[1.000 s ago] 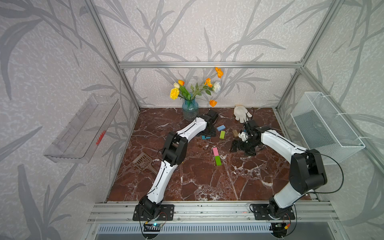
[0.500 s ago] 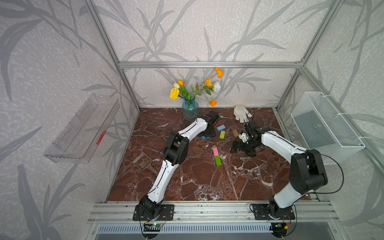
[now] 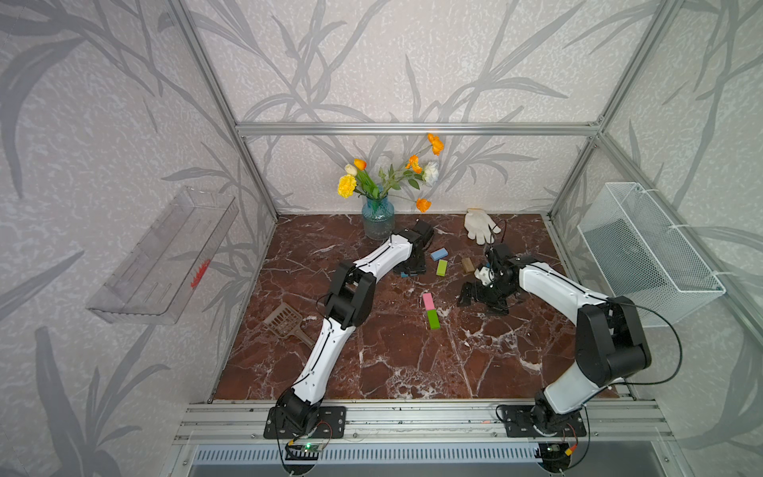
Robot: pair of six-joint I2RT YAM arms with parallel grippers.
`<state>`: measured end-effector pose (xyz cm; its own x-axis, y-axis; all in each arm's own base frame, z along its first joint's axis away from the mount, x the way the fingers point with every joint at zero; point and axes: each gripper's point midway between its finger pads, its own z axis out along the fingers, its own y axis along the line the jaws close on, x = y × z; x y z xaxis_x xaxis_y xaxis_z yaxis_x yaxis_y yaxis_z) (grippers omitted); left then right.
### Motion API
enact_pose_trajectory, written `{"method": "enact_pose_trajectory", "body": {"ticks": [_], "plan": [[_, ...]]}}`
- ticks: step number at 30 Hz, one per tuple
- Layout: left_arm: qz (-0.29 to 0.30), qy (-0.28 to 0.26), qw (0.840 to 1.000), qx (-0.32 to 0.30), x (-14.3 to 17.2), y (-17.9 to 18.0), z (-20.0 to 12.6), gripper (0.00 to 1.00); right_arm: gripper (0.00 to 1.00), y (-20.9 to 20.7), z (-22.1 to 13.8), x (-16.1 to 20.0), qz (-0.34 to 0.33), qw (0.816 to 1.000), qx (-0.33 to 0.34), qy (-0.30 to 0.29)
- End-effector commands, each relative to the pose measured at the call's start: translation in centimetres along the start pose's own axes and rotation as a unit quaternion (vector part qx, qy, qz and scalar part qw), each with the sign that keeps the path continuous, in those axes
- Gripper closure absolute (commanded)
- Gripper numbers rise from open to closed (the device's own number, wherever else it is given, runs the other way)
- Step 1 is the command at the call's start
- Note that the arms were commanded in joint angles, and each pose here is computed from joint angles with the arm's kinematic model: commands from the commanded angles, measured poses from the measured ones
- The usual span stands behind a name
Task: Assemble the letter c with building blocks
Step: Pick up the building block from the center of the board, then assemble the building block at the center of the board.
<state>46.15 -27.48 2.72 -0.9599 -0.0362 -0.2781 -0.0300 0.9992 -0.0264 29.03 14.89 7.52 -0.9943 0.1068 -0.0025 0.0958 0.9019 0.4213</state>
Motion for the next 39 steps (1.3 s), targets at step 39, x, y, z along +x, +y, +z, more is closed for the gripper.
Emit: {"method": "enact_pose_trajectory", "body": {"ticks": [39], "plan": [[-0.004,0.026,0.999,0.028,4.1,-6.8,-3.9,0.37,0.01,-3.5,-3.0,-0.4,0.060,0.997,-0.049,-0.029]]}}
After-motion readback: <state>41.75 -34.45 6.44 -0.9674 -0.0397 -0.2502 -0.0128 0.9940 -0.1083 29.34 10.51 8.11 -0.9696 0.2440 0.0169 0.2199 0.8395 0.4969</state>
